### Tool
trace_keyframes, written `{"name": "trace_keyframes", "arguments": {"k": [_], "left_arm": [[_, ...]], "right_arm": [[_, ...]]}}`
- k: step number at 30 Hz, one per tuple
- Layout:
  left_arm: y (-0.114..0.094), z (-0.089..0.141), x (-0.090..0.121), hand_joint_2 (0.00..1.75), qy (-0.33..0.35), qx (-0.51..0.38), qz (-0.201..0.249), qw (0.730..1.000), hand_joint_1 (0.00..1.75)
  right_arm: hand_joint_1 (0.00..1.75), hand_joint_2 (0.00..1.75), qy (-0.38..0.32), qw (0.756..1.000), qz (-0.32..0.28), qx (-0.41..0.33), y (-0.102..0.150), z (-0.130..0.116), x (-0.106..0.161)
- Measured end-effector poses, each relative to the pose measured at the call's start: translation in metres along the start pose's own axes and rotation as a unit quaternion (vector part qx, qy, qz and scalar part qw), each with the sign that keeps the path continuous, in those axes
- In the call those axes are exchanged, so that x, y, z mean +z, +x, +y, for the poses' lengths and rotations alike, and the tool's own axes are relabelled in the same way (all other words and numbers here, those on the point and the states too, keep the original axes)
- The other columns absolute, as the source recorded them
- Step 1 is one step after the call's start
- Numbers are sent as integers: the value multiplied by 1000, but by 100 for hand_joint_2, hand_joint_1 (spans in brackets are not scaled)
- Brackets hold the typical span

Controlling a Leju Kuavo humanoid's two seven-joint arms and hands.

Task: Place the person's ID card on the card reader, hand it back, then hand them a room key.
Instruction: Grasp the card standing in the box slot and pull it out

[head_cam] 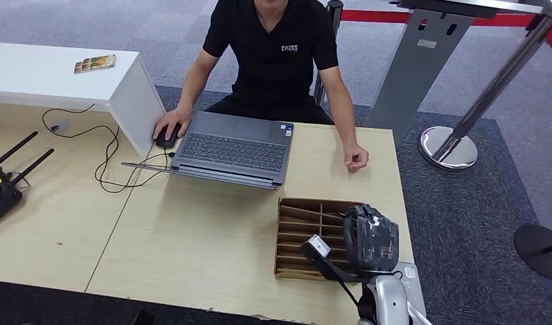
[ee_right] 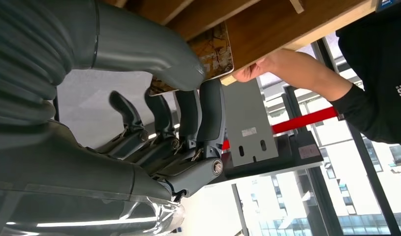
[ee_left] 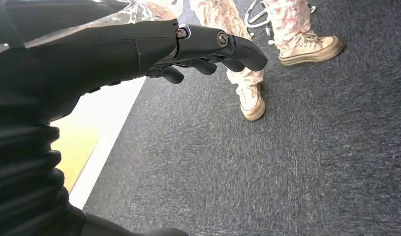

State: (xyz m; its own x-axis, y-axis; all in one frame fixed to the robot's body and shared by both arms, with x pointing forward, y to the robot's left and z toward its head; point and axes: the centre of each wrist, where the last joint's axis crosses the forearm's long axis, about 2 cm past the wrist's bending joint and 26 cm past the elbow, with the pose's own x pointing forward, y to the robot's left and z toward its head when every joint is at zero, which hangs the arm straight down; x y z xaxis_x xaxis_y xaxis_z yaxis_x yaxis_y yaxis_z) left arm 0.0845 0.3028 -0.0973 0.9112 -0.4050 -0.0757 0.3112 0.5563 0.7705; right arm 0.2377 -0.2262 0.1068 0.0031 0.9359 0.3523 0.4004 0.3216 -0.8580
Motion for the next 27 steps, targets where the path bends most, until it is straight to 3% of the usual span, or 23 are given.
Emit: {"name": "trace_keyframes", "arguments": {"k": [27], "left_arm": [[0,0,0,175,3,-5,-3,1000,0]], "right_arm": [[175,175,-15,999,-22,18,0,-1,3]]}}
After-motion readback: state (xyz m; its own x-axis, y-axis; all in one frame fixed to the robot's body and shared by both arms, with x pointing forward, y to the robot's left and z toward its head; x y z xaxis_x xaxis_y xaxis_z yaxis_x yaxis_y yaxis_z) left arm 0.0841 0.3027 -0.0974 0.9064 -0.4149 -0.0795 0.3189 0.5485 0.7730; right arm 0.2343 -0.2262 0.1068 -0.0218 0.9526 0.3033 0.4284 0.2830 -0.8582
